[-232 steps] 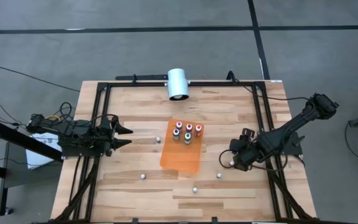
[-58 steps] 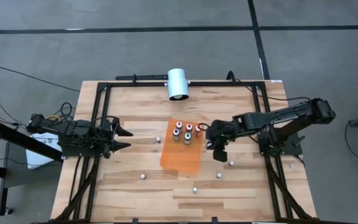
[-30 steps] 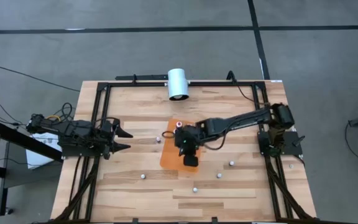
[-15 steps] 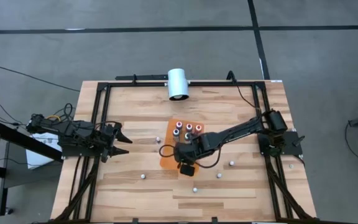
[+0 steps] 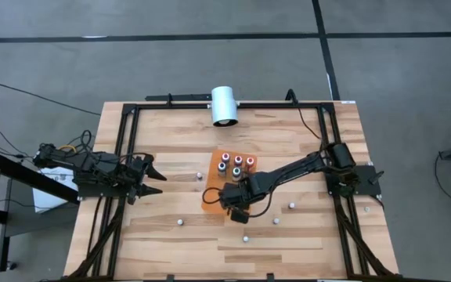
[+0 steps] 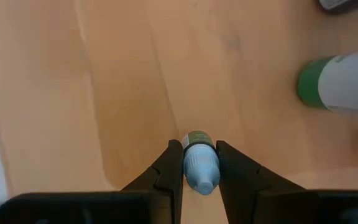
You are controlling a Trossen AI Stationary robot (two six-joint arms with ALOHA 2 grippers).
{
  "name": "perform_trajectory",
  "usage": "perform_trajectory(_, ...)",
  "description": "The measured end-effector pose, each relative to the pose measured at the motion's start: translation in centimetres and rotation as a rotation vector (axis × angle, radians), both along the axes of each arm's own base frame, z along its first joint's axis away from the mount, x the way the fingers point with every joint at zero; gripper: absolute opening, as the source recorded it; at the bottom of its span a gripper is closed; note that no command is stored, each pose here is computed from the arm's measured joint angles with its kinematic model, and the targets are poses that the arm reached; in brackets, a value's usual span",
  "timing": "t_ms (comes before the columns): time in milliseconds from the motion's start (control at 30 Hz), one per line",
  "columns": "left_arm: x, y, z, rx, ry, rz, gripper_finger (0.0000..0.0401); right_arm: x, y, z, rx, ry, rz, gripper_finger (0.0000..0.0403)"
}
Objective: Pick & Place food coloring
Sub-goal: Put the top small green food coloring bottle into the orange bin, then put the top small black food coloring bottle into the orange bin
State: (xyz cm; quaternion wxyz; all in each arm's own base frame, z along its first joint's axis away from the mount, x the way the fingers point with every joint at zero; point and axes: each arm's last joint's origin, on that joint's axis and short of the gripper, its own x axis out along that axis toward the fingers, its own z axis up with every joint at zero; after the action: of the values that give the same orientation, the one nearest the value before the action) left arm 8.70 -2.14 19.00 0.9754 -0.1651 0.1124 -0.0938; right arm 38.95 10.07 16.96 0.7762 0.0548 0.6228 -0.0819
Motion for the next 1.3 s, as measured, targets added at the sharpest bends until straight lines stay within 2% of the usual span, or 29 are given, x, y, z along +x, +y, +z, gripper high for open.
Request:
perform_trajectory(200,0.0,0.0,-0.1,0.003,0.013,0.000,0.0240,0.2,-0.5,0.1,0.007,-0.009,-0.012,0.0075)
perform_trajectory(533,0.0,0.0,-0.1,0.004,0.014,0.000,0.0240,0.4,-1.2,0.1,0.025,-0.008,-0.018,0.0113)
perform_trajectory(1033,0.0,0.0,-0.2,0.006,0.020,-0.001,0.0240,0.4,-1.2,0.1,0.031,-0.008,-0.018,0.0123)
perform_trajectory(1300,0.0,0.0,-0.2,0.006,0.019,0.000,0.0240,-0.3,-1.3,3.0,0.049,-0.080,-0.026,0.0117)
